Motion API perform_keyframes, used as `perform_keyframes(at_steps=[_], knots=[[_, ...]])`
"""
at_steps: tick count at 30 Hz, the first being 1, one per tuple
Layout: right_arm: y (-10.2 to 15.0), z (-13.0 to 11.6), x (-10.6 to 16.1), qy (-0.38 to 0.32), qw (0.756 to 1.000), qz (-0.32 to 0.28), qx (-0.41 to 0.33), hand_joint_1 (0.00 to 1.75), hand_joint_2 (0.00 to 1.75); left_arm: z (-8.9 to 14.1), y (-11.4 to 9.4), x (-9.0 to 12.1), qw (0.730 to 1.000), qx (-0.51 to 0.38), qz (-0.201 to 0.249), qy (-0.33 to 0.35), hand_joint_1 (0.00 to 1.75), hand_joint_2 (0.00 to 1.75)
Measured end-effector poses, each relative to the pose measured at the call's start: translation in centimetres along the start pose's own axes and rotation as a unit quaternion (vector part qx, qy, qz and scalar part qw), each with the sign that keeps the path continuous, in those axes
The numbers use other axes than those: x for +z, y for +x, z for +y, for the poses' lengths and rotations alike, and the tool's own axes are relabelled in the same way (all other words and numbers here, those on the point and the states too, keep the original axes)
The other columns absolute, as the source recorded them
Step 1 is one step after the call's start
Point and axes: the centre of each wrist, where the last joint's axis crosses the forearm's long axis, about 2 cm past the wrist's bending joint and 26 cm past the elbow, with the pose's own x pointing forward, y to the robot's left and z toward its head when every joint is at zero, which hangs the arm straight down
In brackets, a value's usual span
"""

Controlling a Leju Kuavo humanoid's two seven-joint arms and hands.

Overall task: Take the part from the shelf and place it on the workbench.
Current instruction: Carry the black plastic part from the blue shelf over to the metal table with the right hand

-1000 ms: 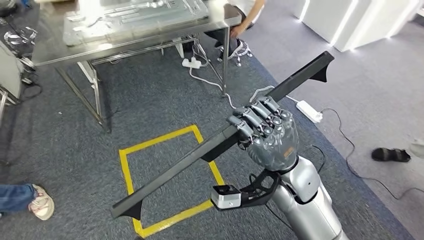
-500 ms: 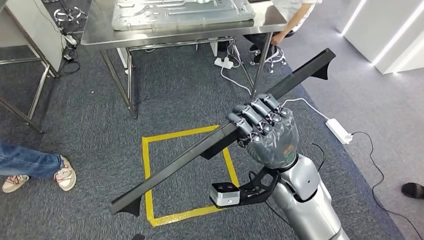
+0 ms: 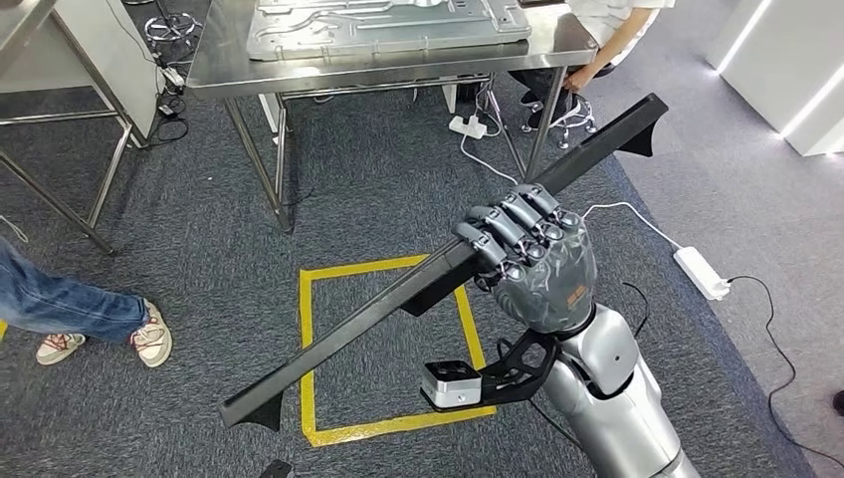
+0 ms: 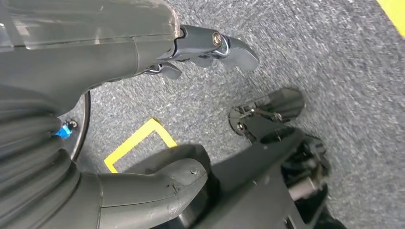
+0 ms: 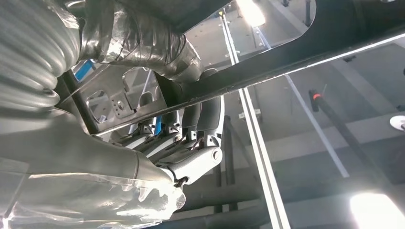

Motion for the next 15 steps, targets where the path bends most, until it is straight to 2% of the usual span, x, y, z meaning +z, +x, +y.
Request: perform_keyframes(at_steps=[15], knots=[[0.02, 0.03, 0.11, 0.0, 1.0, -0.007, -0.006, 1.75, 1.75, -0.12, -0.07, 0.02, 0.999, 0.016, -0.022, -0.032, 0.0, 1.75]])
